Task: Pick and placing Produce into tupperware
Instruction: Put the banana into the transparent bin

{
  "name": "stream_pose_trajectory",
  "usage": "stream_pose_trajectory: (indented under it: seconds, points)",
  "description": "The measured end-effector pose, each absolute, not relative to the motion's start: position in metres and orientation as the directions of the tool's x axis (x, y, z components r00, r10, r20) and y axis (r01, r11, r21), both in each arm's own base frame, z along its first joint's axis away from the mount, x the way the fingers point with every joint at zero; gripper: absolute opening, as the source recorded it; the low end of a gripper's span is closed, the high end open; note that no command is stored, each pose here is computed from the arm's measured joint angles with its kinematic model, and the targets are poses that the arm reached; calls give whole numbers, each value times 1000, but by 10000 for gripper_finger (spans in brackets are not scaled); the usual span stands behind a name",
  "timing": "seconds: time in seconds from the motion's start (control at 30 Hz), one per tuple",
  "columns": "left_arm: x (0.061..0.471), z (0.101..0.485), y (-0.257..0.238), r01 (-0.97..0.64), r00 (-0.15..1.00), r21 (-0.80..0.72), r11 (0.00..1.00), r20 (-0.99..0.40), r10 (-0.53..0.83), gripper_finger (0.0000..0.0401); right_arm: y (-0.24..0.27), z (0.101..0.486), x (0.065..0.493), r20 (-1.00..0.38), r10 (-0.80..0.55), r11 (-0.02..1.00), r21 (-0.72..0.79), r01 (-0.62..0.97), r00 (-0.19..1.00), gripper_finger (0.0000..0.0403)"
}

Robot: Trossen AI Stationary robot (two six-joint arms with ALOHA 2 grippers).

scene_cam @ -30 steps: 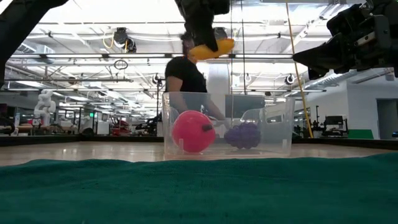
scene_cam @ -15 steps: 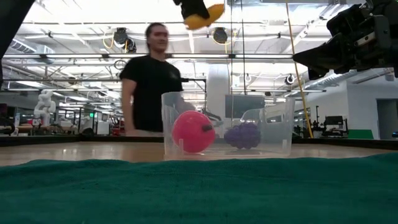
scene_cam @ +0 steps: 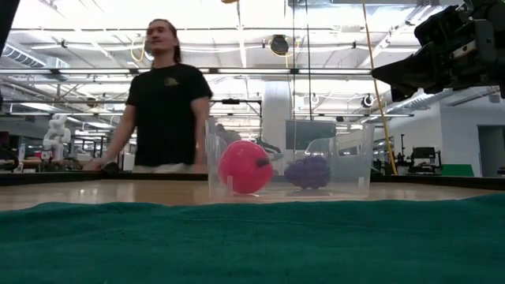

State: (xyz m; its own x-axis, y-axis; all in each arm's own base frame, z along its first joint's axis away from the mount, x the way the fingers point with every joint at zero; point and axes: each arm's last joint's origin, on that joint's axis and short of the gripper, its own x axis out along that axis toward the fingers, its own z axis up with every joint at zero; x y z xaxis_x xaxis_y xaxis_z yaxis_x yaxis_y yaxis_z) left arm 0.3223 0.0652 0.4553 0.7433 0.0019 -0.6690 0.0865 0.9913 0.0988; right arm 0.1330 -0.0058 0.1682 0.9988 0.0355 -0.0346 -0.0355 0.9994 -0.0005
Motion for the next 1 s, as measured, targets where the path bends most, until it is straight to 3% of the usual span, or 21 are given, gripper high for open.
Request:
stream_pose_trajectory:
  seconds: [0.37,1.0]
  points:
    - [276,451,66,-2,811,107,994,-581,64,143,-6,168,133,-35,36,999,0,-36,999,0]
    - [211,375,48,-44,951,39,998,-304,54,143,-6,169,133,-27,35,999,3,-35,999,0]
